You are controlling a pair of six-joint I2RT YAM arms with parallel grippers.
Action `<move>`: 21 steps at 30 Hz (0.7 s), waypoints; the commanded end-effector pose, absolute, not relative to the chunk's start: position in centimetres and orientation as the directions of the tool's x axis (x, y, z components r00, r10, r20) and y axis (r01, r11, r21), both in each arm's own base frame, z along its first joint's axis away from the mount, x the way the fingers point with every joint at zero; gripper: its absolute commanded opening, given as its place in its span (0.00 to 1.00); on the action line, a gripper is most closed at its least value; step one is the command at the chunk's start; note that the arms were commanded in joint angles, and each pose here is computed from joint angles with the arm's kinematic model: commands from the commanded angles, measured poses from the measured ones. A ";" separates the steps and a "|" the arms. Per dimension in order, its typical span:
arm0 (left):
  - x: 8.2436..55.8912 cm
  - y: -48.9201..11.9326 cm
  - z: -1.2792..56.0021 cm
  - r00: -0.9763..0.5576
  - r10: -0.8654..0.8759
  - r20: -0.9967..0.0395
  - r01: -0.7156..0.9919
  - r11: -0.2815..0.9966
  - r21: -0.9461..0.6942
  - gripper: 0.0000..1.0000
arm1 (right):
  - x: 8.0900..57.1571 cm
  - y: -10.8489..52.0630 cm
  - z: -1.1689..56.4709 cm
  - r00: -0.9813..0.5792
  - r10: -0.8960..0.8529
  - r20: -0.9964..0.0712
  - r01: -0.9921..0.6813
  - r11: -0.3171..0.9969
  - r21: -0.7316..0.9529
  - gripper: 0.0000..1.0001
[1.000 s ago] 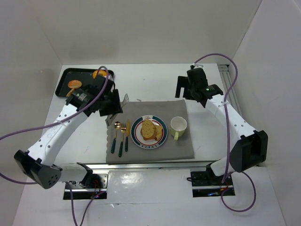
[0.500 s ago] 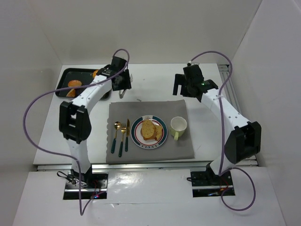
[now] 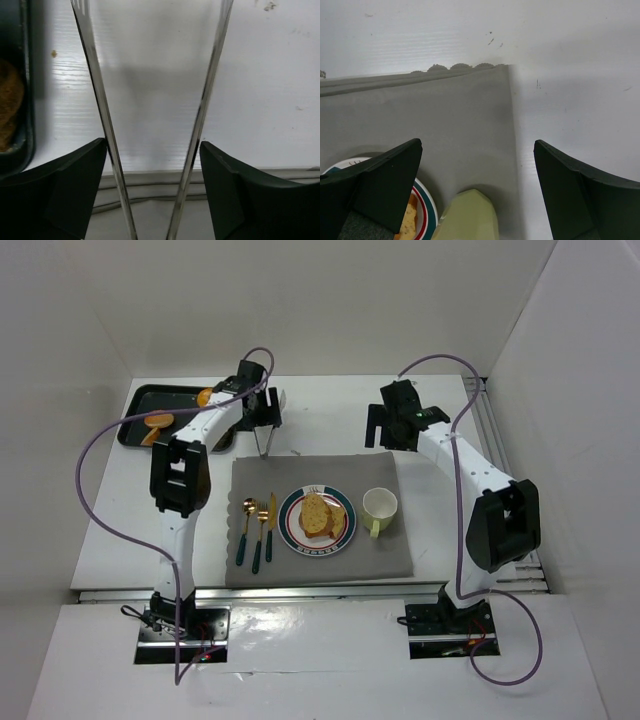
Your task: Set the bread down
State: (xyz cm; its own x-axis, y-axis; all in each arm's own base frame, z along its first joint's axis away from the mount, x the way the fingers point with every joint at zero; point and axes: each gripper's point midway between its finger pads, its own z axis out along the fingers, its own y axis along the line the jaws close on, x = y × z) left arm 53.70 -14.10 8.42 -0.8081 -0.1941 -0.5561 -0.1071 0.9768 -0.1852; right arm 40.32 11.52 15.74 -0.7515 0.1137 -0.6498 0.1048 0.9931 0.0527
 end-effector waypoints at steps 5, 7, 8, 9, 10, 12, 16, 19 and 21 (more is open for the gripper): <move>55.0 -14.1 15.3 -0.743 -0.184 -0.644 -0.021 0.967 -0.252 0.90 | 41.1 10.9 19.1 -0.693 0.149 -0.705 0.141 0.988 0.070 1.00; 54.8 -13.7 17.7 -0.725 -0.185 -0.663 -0.009 0.966 -0.260 0.90 | 41.1 10.7 19.3 -0.691 0.157 -0.706 0.154 0.986 0.068 1.00; 54.4 -13.7 19.8 -0.706 -0.189 -0.682 0.006 0.962 -0.272 0.90 | 41.1 10.6 19.3 -0.686 0.167 -0.709 0.170 0.983 0.067 1.00; 53.9 -13.8 20.7 -0.704 -0.189 -0.685 0.015 0.960 -0.280 0.90 | 41.1 10.6 19.3 -0.684 0.177 -0.708 0.177 0.981 0.075 1.00; 53.4 -13.9 21.9 -0.699 -0.190 -0.690 0.024 0.957 -0.288 0.90 | 41.0 10.4 19.0 -0.687 0.175 -0.705 0.184 0.981 0.065 1.00; 51.8 -14.1 25.2 -0.672 -0.183 -0.718 0.069 0.949 -0.307 0.90 | 40.9 10.4 18.6 -0.691 0.182 -0.699 0.191 0.979 0.066 1.00; 47.1 -14.9 27.5 -0.665 -0.136 -0.735 0.157 0.936 -0.315 0.90 | 41.0 9.9 18.7 -0.683 0.206 -0.701 0.218 0.973 0.073 1.00; 43.8 -15.9 25.6 -0.704 -0.083 -0.705 0.194 0.933 -0.304 0.90 | 40.9 9.4 18.4 -0.677 0.214 -0.704 0.245 0.968 0.058 1.00; 41.6 -15.8 24.8 -0.723 -0.071 -0.688 0.197 0.933 -0.302 0.90 | 40.8 9.2 17.9 -0.687 0.218 -0.693 0.248 0.967 0.059 1.00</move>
State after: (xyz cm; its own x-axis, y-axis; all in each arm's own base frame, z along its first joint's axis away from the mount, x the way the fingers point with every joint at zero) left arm 44.27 -14.85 26.97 -0.6762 -0.1411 -0.7231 0.1372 0.9402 -0.3117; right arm 40.79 10.21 16.34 -0.7199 0.1830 -0.6696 0.2039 0.9778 0.0480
